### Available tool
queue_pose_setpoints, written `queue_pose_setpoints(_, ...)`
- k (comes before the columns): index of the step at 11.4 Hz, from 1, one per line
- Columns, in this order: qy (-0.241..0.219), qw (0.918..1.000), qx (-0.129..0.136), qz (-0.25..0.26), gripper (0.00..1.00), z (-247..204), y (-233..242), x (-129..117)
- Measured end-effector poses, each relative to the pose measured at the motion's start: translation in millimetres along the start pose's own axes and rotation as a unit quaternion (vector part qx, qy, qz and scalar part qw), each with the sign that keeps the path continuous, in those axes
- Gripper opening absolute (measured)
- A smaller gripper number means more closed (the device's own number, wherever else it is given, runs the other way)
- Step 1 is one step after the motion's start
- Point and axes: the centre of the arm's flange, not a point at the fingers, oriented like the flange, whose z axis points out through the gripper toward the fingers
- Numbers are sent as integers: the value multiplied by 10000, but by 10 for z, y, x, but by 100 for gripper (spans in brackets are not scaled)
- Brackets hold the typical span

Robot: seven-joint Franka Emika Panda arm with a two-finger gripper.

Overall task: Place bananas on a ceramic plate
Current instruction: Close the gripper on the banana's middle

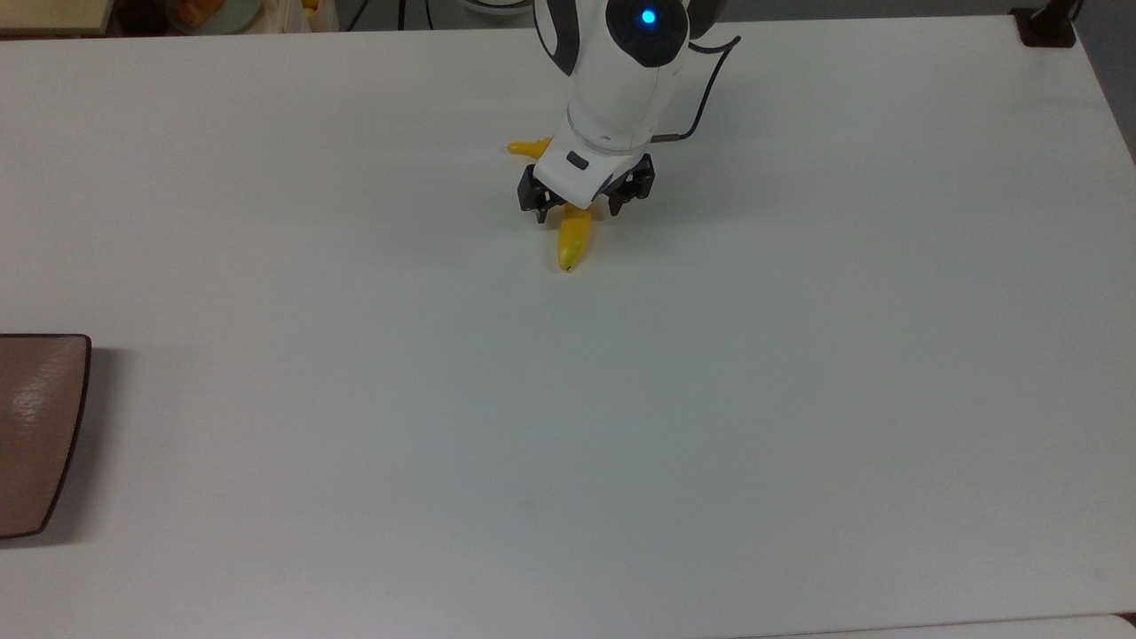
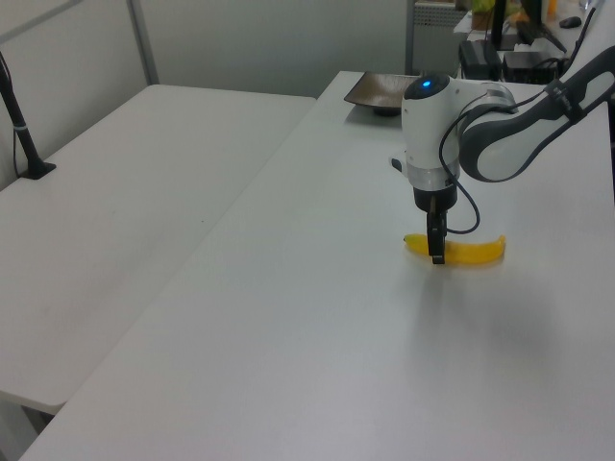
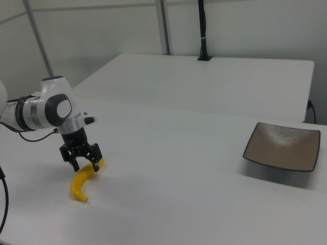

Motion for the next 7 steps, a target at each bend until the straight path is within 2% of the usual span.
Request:
queue_pose_setpoints(2, -3, 10000, 0, 54, 64, 3, 1, -1)
queue_pose_setpoints(4, -8, 10000, 1, 84, 48, 8, 17, -2)
queue_pose_setpoints(5, -4, 9999, 3, 151, 37, 2, 33, -2)
queue_pose_setpoints(7, -6, 9997, 6, 232, 37, 5, 59, -1)
